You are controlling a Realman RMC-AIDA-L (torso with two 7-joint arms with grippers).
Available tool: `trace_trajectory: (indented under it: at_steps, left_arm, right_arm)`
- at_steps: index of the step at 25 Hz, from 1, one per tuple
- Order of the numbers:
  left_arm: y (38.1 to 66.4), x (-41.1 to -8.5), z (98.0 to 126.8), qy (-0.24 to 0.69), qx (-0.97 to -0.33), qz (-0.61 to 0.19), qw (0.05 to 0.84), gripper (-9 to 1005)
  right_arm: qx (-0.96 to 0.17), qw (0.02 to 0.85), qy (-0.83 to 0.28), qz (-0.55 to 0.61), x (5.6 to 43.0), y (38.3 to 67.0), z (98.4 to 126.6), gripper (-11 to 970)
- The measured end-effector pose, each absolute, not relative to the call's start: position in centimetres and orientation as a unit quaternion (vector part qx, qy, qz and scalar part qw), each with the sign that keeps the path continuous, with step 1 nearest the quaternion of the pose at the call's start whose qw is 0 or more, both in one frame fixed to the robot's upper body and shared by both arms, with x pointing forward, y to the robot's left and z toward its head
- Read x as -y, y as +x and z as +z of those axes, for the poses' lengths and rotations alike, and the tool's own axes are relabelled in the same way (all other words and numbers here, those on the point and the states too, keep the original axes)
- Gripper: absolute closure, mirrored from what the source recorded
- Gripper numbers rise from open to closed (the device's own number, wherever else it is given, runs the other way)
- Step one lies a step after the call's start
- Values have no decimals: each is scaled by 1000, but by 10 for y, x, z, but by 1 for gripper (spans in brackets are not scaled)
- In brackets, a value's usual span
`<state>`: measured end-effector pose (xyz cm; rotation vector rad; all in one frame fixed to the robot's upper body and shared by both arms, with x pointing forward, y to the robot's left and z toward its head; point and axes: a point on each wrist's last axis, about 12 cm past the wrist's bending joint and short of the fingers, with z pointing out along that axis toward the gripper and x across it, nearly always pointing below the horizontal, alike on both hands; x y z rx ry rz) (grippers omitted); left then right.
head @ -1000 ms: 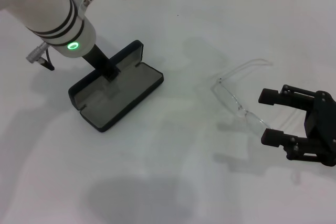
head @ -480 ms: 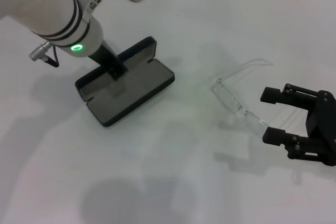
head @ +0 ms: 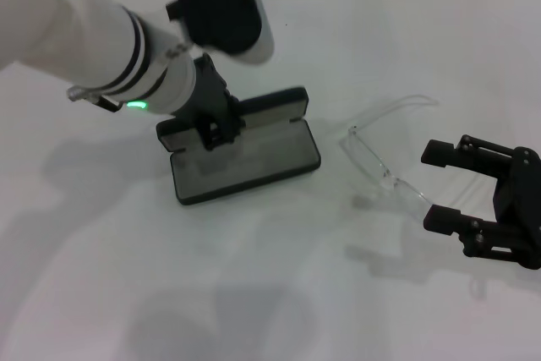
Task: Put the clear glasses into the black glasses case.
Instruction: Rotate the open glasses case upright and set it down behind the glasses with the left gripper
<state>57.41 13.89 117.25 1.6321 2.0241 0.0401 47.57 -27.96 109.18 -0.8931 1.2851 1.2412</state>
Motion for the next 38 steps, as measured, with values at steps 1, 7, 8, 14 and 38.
trace_trajectory:
  at_steps: [1,7,8,14,38]
  left_arm:
    - [572,-140,1170,622,-736,16,266,784]
    - [564,-132,1169,673,-688,-3,270,784]
    - [563,-130,1168,679,-683,-3,270,784]
    - [560,-124,1167,691,-670,-7,273,786]
    - [561,-109,1160,686,-666,-9,292,732]
  right_arm:
    - [-540,542,-376,522,280,475,1092,211]
    - [-539,544,-377,521,280,476,1092,211]
    - [-539,544,-377,521,280,476,1092,211]
    - [-534,547,-377,523,279,477,1094,211]
    - [-513,557,-372,537,278,474,1099,212]
